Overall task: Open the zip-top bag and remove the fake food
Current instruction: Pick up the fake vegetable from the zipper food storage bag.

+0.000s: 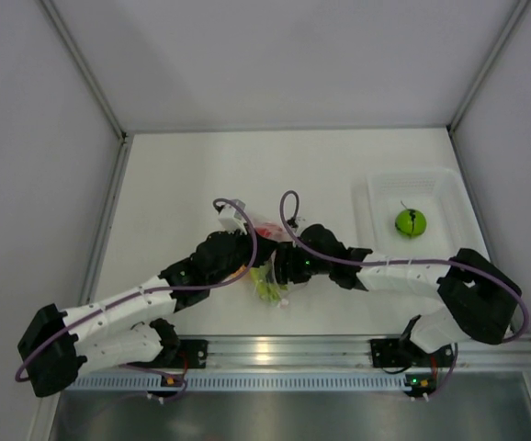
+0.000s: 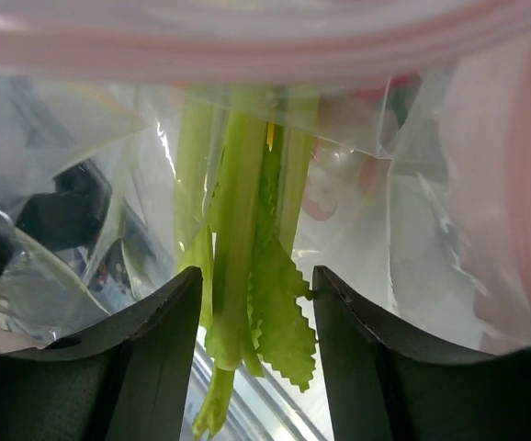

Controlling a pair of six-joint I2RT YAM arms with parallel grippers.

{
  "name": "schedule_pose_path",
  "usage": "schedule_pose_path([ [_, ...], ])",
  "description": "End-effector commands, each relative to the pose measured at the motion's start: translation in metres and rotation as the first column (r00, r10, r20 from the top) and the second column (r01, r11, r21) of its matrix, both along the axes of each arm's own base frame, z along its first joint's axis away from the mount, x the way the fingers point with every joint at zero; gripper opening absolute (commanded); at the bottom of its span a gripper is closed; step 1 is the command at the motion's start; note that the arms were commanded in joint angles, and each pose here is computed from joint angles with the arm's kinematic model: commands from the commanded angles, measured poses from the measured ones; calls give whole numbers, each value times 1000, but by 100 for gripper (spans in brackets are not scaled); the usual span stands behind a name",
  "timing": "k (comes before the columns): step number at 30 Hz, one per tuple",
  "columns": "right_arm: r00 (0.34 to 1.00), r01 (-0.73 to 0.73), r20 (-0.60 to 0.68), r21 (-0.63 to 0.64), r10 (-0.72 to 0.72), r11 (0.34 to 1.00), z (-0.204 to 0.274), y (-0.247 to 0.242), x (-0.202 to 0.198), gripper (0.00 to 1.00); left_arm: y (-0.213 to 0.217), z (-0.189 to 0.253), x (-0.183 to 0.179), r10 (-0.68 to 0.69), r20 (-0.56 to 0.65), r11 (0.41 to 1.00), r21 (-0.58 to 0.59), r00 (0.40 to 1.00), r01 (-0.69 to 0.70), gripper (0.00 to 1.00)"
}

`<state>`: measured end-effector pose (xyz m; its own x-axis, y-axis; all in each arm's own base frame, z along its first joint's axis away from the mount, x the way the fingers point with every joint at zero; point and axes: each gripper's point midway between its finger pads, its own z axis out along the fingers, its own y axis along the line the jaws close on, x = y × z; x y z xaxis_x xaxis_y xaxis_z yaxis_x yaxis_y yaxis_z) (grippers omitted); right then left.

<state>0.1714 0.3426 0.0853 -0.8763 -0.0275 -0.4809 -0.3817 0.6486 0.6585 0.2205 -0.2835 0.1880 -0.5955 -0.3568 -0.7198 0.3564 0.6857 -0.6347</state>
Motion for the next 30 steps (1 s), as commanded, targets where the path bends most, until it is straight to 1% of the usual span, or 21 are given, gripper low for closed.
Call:
schedule_pose_path([
  [1, 999, -50, 14, 133, 48, 990, 27, 35, -1, 52, -5, 26, 4, 11, 54, 996, -92, 999, -6, 0],
  [5, 1000, -27, -10, 116, 28, 993, 21, 44, 1, 49, -2, 32, 3, 16, 66, 994, -105, 998, -9, 0],
  [6, 1000, -13, -23, 99, 15, 995, 16, 46, 0, 42, -1, 30, 2, 16, 64, 995, -103, 998, -9, 0],
  [9, 998, 54, -37, 100, -50, 994, 10, 45, 7, 30, 0, 34, 1, 18, 72, 994, -113, 997, -10, 0],
  [10, 997, 76, -33, 100, -73, 992, 9, 44, 10, 22, 1, 33, 1, 19, 71, 994, -111, 997, -11, 0],
  [12, 995, 96, -33, 119, -92, 988, 11, 44, 12, 12, 2, 33, 1, 22, 74, 994, -112, 997, -14, 0],
  [14, 994, 111, -26, 122, -109, 986, 13, 43, 15, 6, 4, 32, 1, 24, 77, 994, -110, 997, -16, 0],
  [15, 993, 120, -10, 128, -120, 984, 17, 41, 17, 0, 5, 34, 1, 25, 81, 994, -111, 996, -16, 0],
  [18, 989, 144, 20, 116, -147, 983, 20, 34, 21, 0, 7, 32, 1, 28, 94, 995, -99, 995, -19, 0],
  [21, 983, 166, 60, 74, -171, 983, 22, 23, 25, 0, 8, 30, 0, 20, 107, 997, -80, 994, -11, 0],
  [26, 973, 198, 133, -72, -187, 978, 13, -10, 27, 0, 17, 25, 4, 49, 131, 998, -46, 990, -44, 0],
  [28, 968, 215, 156, -94, -199, 972, 12, -22, 26, 0, 23, 21, 6, 68, 137, 998, -16, 988, -66, 0],
  [29, 969, 216, 155, -141, -194, 966, 6, -33, 21, 0, 25, 20, 7, 75, 140, 997, -4, 987, -75, 0],
  [30, 966, 222, 167, -141, -198, 965, 9, -40, 19, 0, 27, 21, 8, 84, 152, 996, 8, 985, -86, 0],
])
